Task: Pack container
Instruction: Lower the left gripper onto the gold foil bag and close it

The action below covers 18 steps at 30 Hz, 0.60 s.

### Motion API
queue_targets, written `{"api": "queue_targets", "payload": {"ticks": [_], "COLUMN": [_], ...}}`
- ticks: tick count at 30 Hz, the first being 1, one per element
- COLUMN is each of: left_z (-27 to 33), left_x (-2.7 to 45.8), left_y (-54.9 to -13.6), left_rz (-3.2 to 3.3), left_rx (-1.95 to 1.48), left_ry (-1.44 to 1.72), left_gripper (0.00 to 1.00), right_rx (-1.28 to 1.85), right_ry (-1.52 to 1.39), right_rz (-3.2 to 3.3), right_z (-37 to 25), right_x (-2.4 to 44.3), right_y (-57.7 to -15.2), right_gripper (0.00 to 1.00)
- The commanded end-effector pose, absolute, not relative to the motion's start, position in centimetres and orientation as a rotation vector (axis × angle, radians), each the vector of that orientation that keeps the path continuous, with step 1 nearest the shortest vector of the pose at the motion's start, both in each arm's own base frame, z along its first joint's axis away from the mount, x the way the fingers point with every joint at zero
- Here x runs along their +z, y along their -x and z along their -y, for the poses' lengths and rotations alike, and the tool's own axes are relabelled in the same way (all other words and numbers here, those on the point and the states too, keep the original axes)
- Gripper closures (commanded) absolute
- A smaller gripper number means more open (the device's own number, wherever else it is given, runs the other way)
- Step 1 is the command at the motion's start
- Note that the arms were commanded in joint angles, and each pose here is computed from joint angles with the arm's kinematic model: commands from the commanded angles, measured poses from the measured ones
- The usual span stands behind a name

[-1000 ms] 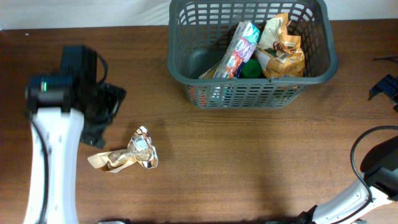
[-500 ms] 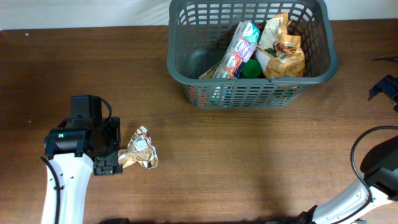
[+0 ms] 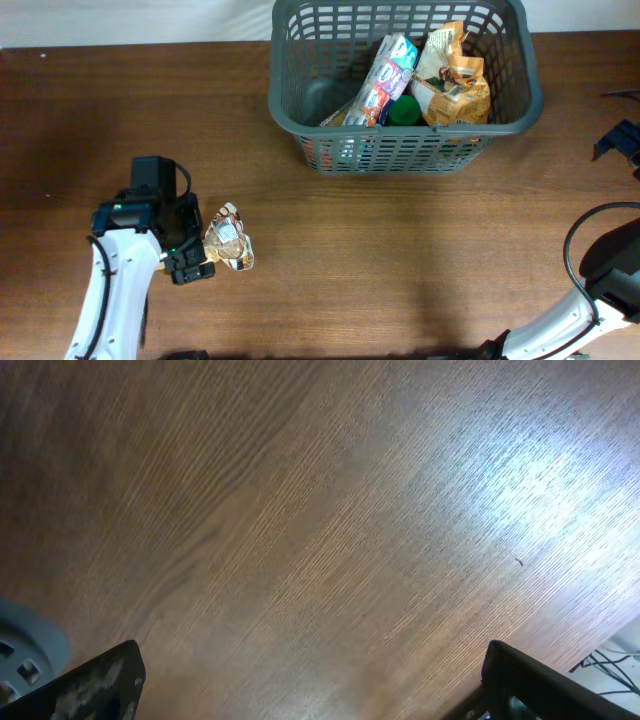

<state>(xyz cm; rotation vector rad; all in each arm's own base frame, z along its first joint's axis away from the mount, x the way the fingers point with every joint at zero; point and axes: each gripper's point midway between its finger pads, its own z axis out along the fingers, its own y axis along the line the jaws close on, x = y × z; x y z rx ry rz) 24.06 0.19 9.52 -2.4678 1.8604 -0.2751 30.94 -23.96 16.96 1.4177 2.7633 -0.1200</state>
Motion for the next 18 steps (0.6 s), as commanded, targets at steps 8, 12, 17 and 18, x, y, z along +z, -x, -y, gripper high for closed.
{"api": "queue_targets", "payload": {"ticks": [8, 12, 17, 18], "left_z": [-0.4, -0.7, -1.4, -1.5], "left_x": [4.8, 3.5, 2.9, 2.9], "left_y": [-22.4, -21.4, -20.9, -21.0], "left_rz": [-1.824, -1.822, -1.806, -1.800], "left_rx": [-0.224, -0.178, -0.119, -0.118], "left_ry": [2.520, 2.521, 2.504, 2.498], "left_gripper": [0.01, 0.01, 0.01, 0.01], "right_rx": [-0.132, -0.132, -0.132, -0.132], "right_ry": [-1.437, -1.437, -1.436, -1.437], "right_rz": [-2.756, -2.756, -2.757, -2.756], "right_z": [24.0, 24.0, 24.0, 24.0], "right_x": [17.0, 17.0, 17.0, 17.0], "right_y": [-30.7, -30.7, -30.7, -30.7], "right_gripper": [0.01, 0.01, 0.01, 0.01]}}
